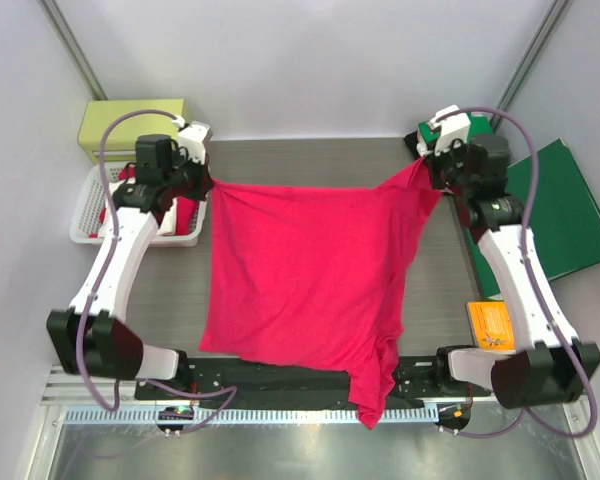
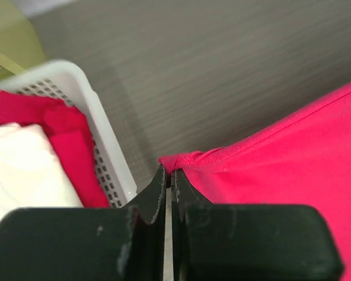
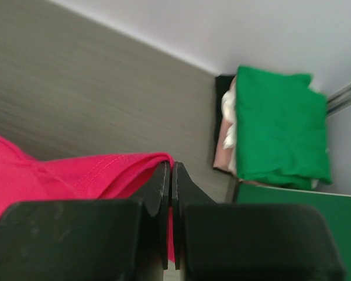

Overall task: Fold and stack the t-shirts
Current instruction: Flatten out the tshirt

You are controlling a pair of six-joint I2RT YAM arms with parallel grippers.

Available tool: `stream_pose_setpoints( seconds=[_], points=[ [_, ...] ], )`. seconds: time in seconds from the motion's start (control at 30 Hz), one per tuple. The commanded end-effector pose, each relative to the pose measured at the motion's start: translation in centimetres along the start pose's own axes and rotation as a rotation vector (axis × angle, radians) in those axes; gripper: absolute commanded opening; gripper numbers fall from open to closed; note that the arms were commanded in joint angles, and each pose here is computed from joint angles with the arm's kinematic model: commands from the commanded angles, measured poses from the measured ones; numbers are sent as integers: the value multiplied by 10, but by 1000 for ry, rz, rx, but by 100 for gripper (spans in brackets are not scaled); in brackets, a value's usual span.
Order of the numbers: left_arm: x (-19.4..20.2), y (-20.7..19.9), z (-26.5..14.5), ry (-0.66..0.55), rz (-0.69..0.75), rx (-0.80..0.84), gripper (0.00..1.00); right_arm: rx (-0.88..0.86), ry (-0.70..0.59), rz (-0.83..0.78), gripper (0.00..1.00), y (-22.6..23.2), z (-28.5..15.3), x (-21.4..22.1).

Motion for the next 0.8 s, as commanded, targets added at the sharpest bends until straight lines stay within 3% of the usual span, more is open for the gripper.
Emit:
stream_pose_setpoints(
  seconds=[0.0, 0.03, 0.07, 0.2, 0.27, 0.3, 0.37, 0.4, 0.43, 0.47, 0.5, 0.53, 0.6, 0.77],
  points=[
    [1, 18, 53, -60, 49, 0, 0, 23, -71, -29, 1, -8, 62, 15],
    [2, 22, 65, -53, 44, -6, 0, 32, -76, -35, 1, -12, 78, 18],
    [20, 26, 94, 14, 28, 11, 0, 31, 16, -19, 1, -14, 111, 48],
    [38, 43, 156, 67, -1, -30, 0, 78, 11, -6, 1, -25, 182, 66],
    [29, 52, 174, 54, -10, -55, 0, 96, 4, 28, 1, -27, 204, 69],
    [45, 54, 194, 108, -16, -60, 0, 100, 15, 41, 1, -28, 223, 74],
    [36, 60, 204, 141, -1, -65, 3, 124, 37, 46, 3, -27, 238, 79],
    [41, 62, 213, 160, 5, -81, 21, 152, 49, 31, 13, -27, 246, 81],
    [38, 65, 214, 152, 9, -97, 38, 174, 57, 14, 42, -26, 247, 83],
    [37, 66, 216, 138, 13, -111, 53, 187, 45, 1, 61, -25, 246, 83],
    [37, 68, 216, 128, 21, -129, 57, 188, 60, -21, 74, -17, 243, 95],
    [39, 68, 213, 129, 23, -146, 60, 211, -11, -30, 86, -16, 236, 79],
    [36, 70, 210, 115, 35, -171, 64, 249, -14, -23, 90, -12, 224, 85],
    [31, 68, 182, 94, 73, -221, 68, 407, -184, 50, 91, -15, 169, 50]
  ],
)
Point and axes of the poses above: each gripper's point midway between its finger pads, its own z axis out along the fingers, its own y axis along the line the jaws close on, x = y × z, the point moved 9 cm from there along -z, back along the fingers, and after that the axes turned 10 degrees about z, right-handed, at the moved point
